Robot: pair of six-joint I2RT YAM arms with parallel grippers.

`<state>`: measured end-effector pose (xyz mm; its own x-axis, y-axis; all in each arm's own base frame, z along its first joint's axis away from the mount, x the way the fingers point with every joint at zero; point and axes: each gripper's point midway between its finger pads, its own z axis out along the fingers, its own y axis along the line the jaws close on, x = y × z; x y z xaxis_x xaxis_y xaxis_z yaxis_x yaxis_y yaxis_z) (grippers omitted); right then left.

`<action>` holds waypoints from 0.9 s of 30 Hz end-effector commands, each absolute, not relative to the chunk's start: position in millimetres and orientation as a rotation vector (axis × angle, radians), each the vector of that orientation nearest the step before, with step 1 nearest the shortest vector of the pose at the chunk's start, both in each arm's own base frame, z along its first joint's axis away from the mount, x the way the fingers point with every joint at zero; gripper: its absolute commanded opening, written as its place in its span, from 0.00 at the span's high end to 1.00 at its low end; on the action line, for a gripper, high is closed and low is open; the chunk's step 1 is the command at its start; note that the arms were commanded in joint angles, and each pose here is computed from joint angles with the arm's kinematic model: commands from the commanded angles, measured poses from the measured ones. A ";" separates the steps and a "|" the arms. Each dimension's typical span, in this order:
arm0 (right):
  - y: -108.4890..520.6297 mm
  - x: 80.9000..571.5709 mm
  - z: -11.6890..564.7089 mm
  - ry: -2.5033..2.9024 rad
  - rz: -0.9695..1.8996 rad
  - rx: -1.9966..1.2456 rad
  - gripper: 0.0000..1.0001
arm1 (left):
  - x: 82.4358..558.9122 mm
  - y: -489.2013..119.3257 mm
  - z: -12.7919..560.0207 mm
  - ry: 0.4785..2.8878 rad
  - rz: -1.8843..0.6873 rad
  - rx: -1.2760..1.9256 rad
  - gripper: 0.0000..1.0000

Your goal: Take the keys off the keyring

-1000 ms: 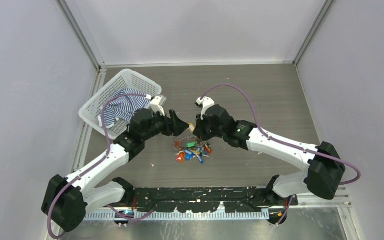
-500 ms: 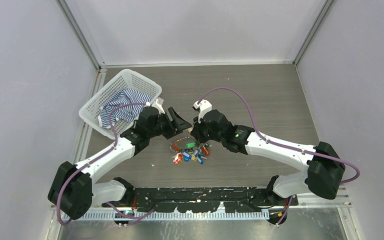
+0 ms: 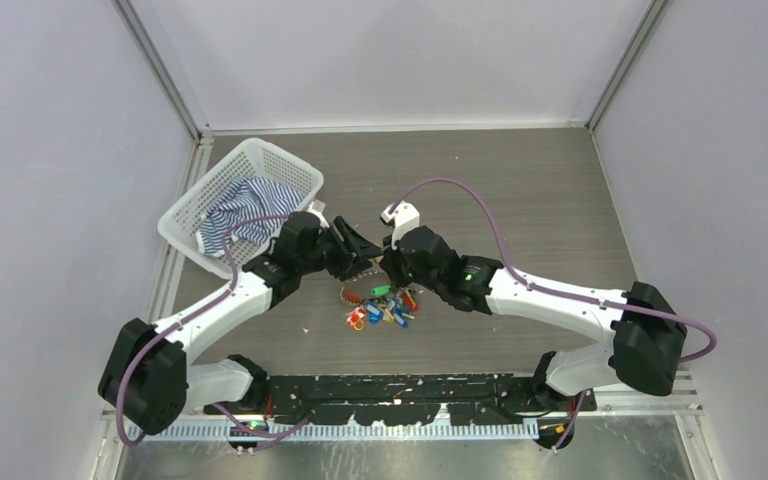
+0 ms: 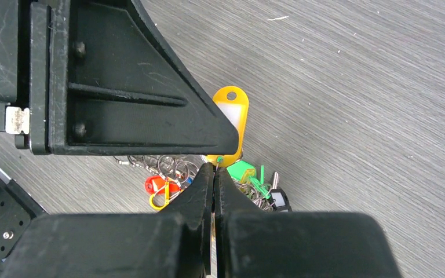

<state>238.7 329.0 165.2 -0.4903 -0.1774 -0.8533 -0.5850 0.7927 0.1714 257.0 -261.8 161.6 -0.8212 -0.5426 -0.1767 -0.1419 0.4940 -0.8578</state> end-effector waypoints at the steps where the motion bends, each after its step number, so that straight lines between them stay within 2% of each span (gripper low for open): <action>1: 343.4 248.9 190.9 1.958 0.602 -0.521 0.99 | 261.8 -269.0 170.4 2.290 -1.342 -0.587 0.48; 4: 344.8 246.3 188.3 1.965 0.613 -0.528 0.99 | 264.4 -273.0 171.1 2.281 -1.366 -0.589 0.50; 10: 346.4 246.8 187.3 1.960 0.622 -0.516 0.99 | 263.4 -277.1 167.8 2.287 -1.399 -0.618 0.60; 14: 348.7 246.3 186.1 1.963 0.630 -0.517 0.99 | 262.0 -279.0 164.2 2.296 -1.412 -0.628 0.76; 17: 347.9 245.9 184.6 1.970 0.632 -0.511 0.98 | 261.3 -278.2 162.1 2.305 -1.398 -0.613 0.98; 19: 348.4 244.2 185.6 1.978 0.644 -0.506 0.87 | 260.5 -277.5 162.2 2.306 -1.387 -0.587 0.99; 23: 341.5 235.7 183.7 2.008 0.669 -0.493 0.57 | 259.6 -276.4 166.6 2.289 -1.373 -0.513 1.00; 25: 337.2 231.9 184.9 2.016 0.695 -0.481 0.49 | 259.0 -275.6 168.4 2.284 -1.365 -0.481 1.00; 27: 331.9 229.8 186.5 2.023 0.724 -0.461 0.47 | 258.5 -276.2 172.5 2.263 -1.375 -0.438 0.99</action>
